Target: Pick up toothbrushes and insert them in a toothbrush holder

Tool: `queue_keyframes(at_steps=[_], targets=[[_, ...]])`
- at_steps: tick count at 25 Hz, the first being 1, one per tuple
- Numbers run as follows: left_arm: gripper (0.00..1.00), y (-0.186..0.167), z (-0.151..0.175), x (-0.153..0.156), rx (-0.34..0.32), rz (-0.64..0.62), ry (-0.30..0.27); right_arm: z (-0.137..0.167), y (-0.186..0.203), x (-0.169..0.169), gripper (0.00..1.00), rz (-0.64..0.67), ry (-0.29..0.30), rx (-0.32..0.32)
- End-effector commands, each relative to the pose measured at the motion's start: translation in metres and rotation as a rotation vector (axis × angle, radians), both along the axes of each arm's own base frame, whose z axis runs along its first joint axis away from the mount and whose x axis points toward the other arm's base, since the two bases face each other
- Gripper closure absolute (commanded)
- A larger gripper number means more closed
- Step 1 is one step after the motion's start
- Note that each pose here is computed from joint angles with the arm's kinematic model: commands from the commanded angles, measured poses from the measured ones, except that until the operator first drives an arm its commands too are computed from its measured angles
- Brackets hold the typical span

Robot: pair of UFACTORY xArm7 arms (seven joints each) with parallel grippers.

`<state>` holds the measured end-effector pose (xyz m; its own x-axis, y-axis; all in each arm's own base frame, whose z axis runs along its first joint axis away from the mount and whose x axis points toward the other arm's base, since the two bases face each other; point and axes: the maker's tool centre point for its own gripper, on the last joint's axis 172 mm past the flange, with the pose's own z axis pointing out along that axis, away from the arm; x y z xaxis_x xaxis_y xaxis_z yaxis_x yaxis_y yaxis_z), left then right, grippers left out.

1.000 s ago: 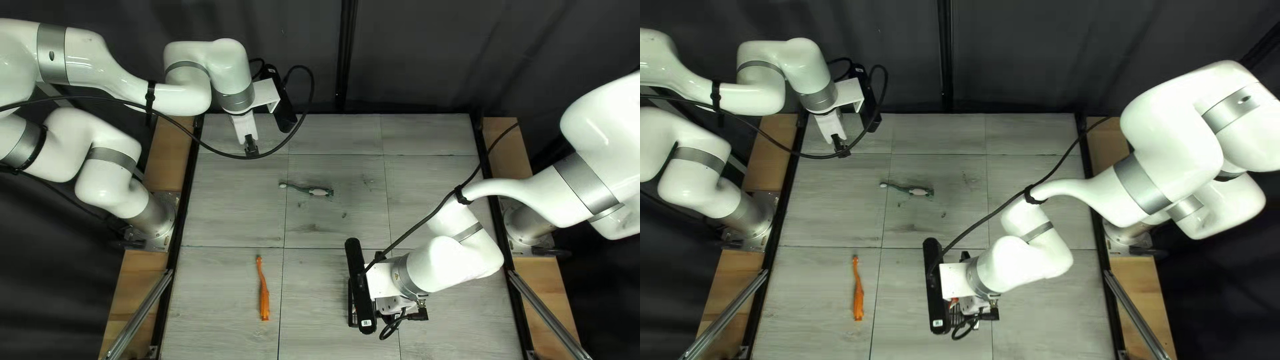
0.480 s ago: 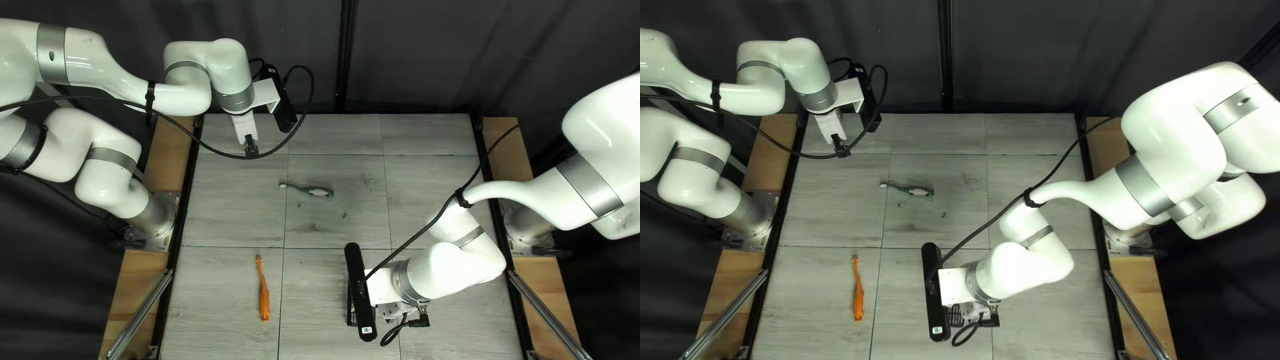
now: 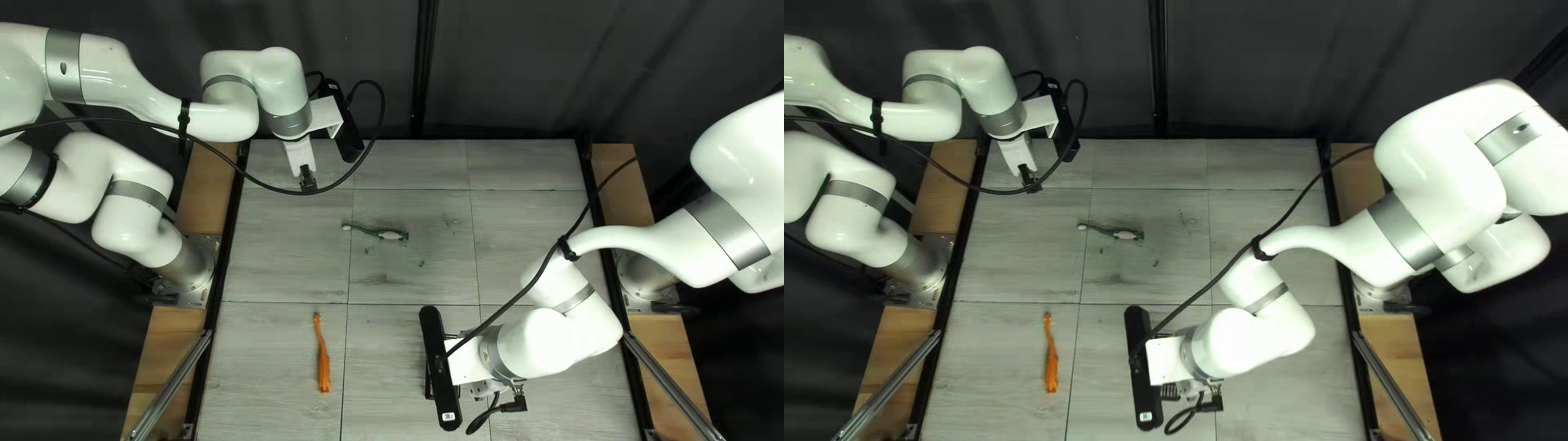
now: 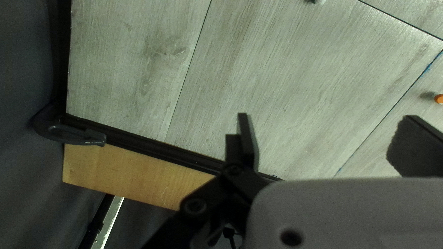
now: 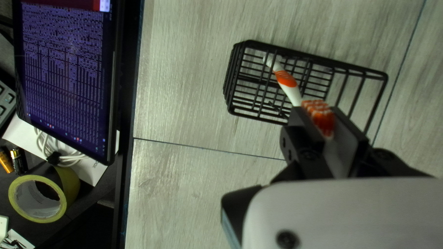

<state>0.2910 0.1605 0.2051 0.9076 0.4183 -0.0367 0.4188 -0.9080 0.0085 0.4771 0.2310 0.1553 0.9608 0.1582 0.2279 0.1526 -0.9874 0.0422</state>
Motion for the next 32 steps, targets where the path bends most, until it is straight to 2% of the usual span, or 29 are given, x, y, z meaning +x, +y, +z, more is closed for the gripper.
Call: queue_keyframes(at_steps=[1,11,20,26,32], targets=[[0.0,0.0,0.0,0.0,0.0,0.0,0.0,0.003,-0.001,-0.001,0.88,-0.001,0.007,-0.014],[0.0,0.0,0.0,0.0,0.0,0.0,0.0,0.01,-0.004,0.009,0.9,0.003,0.062,-0.04],[0.0,0.0,0.0,0.0,0.0,0.0,0.0,0.008,0.004,0.019,0.9,0.021,0.155,-0.051],[0.0,0.0,0.0,0.0,0.0,0.0,0.0,0.003,0.004,0.014,0.88,0.005,0.177,-0.039],[0.0,0.0,0.0,0.0,0.0,0.0,0.0,0.001,0.005,0.017,0.86,-0.016,0.213,-0.055]])
